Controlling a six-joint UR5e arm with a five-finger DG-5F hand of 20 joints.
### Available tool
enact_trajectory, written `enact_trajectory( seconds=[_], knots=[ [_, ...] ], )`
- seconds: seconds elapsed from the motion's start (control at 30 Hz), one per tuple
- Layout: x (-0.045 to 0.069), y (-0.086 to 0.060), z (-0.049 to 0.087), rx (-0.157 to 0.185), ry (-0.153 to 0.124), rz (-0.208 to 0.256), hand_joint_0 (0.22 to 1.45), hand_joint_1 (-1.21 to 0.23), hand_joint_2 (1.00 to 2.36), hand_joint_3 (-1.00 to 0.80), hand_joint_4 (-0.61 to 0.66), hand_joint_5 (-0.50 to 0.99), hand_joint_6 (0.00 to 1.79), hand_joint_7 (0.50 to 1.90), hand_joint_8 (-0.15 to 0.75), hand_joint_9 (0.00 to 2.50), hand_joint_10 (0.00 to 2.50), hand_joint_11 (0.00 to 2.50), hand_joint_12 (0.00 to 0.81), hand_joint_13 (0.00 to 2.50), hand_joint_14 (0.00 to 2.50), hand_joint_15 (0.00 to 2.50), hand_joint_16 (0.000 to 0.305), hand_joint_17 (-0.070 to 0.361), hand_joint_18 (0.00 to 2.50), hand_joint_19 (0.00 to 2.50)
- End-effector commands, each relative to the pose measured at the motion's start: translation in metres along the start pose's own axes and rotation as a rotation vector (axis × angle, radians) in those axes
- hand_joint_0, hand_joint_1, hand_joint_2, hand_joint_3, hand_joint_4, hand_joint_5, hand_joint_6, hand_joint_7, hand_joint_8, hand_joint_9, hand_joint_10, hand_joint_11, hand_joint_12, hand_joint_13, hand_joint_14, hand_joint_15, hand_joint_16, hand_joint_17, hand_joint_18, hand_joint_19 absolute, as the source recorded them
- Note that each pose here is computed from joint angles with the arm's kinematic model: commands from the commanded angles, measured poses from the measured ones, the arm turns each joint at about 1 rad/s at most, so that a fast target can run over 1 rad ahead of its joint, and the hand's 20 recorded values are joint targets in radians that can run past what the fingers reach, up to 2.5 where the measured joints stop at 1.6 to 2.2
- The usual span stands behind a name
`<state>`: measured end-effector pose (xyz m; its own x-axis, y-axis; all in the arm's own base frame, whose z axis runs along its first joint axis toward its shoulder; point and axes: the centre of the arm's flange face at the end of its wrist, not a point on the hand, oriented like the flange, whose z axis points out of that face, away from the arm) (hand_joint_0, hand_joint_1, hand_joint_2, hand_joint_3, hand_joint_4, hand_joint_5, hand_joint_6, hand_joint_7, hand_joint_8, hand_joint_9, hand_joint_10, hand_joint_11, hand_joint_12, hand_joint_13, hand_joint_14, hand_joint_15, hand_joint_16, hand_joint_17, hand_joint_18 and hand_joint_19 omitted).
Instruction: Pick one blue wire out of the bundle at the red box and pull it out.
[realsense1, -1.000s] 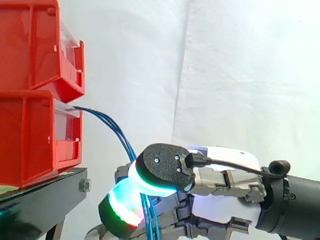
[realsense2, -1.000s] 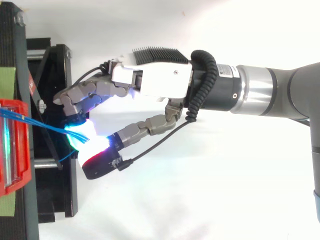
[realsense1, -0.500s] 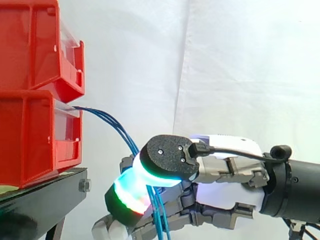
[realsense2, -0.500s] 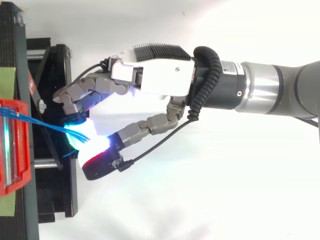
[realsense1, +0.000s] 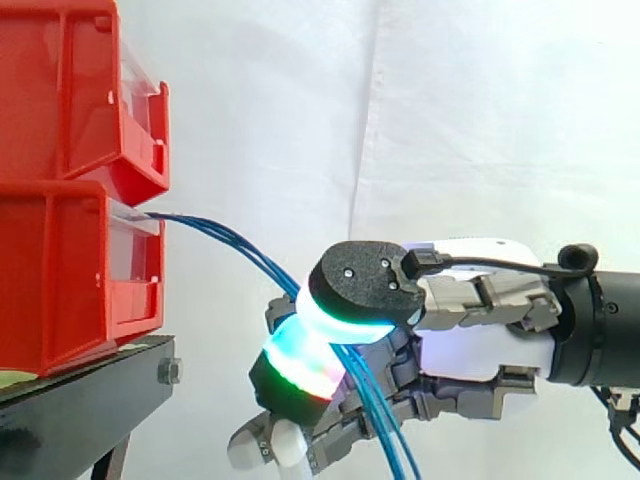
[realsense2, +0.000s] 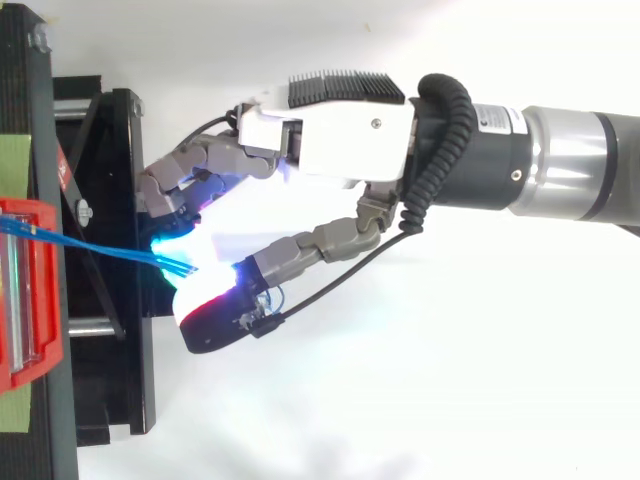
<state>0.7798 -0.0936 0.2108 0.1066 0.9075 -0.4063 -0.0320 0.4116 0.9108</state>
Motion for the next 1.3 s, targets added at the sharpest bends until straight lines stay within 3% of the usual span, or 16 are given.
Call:
enact_trajectory(
  seconds=[0.0, 0.07, 0.1, 0.2, 0.37, 0.47, 0.6, 0.73, 0.83, 0.87, 1.0, 1.1, 1.27],
  knots=[
    [-0.005, 0.006, -0.005, 0.033, 0.013, -0.004, 0.6, -0.78, 1.02, -0.31, 0.41, -0.11, 0.64, 1.34, 0.267, 1.0, 0.03, 0.86, 0.368, 0.48, 0.01, 0.25, 0.057, 0.128, 0.43, 0.4],
    [-0.005, 0.008, -0.007, 0.044, 0.018, -0.001, 0.59, -0.74, 1.01, -0.32, 0.41, -0.1, 0.61, 1.37, 0.262, 1.0, 0.03, 0.83, 0.366, 0.48, 0.01, 0.25, 0.057, 0.128, 0.43, 0.41],
    [-0.006, 0.009, -0.008, 0.047, 0.019, 0.001, 0.6, -0.65, 1.01, -0.32, 0.39, -0.07, 0.54, 1.46, 0.244, 1.02, 0.03, 0.77, 0.359, 0.49, 0.01, 0.25, 0.056, 0.127, 0.42, 0.42],
    [-0.008, 0.013, -0.009, 0.049, 0.016, 0.018, 0.61, -0.6, 1.01, -0.33, 0.39, -0.05, 0.5, 1.51, 0.234, 1.04, 0.03, 0.75, 0.351, 0.5, 0.01, 0.25, 0.055, 0.124, 0.42, 0.42],
    [-0.009, 0.017, -0.01, 0.055, 0.018, 0.049, 0.63, -0.59, 1.02, -0.31, 0.37, -0.05, 0.5, 1.45, 0.239, 1.06, 0.03, 0.77, 0.351, 0.5, 0.01, 0.25, 0.054, 0.122, 0.43, 0.41],
    [-0.01, 0.018, -0.011, 0.063, 0.019, 0.066, 0.62, -0.65, 1.02, -0.26, 0.35, -0.07, 0.5, 1.46, 0.249, 1.04, 0.03, 0.84, 0.357, 0.5, 0.01, 0.25, 0.055, 0.123, 0.43, 0.41],
    [-0.008, 0.018, -0.011, 0.068, 0.023, 0.101, 0.62, -0.72, 1.02, -0.23, 0.33, -0.11, 0.61, 1.29, 0.272, 1.03, 0.03, 0.99, 0.368, 0.48, 0.01, 0.26, 0.056, 0.125, 0.43, 0.39],
    [-0.01, 0.022, -0.013, 0.07, 0.021, 0.12, 0.64, -0.84, 1.02, -0.28, 0.4, -0.14, 0.7, 1.13, 0.285, 1.02, 0.03, 1.06, 0.371, 0.48, 0.01, 0.25, 0.057, 0.127, 0.44, 0.37],
    [-0.011, 0.026, -0.013, 0.073, 0.021, 0.124, 0.65, -0.86, 1.01, -0.35, 0.45, -0.13, 0.66, 1.19, 0.282, 1.06, 0.03, 1.03, 0.37, 0.5, 0.01, 0.25, 0.057, 0.128, 0.46, 0.36],
    [-0.011, 0.025, -0.014, 0.078, 0.022, 0.125, 0.65, -0.87, 1.01, -0.37, 0.47, -0.11, 0.62, 1.31, 0.278, 1.07, 0.03, 1.0, 0.368, 0.5, 0.01, 0.24, 0.056, 0.127, 0.46, 0.37],
    [-0.013, 0.029, -0.015, 0.085, 0.021, 0.142, 0.65, -0.82, 1.01, -0.36, 0.48, -0.08, 0.5, 1.51, 0.257, 1.07, 0.03, 0.88, 0.363, 0.51, 0.01, 0.23, 0.056, 0.127, 0.46, 0.38],
    [-0.014, 0.033, -0.018, 0.094, 0.025, 0.165, 0.66, -0.67, 1.02, -0.27, 0.47, -0.06, 0.5, 1.39, 0.234, 1.1, 0.03, 0.84, 0.352, 0.52, 0.01, 0.24, 0.055, 0.125, 0.46, 0.4],
    [-0.013, 0.033, -0.019, 0.109, 0.03, 0.193, 0.68, -0.65, 1.02, -0.28, 0.44, -0.07, 0.5, 1.41, 0.264, 1.1, 0.03, 0.94, 0.357, 0.53, 0.01, 0.26, 0.055, 0.123, 0.47, 0.38]
  ],
)
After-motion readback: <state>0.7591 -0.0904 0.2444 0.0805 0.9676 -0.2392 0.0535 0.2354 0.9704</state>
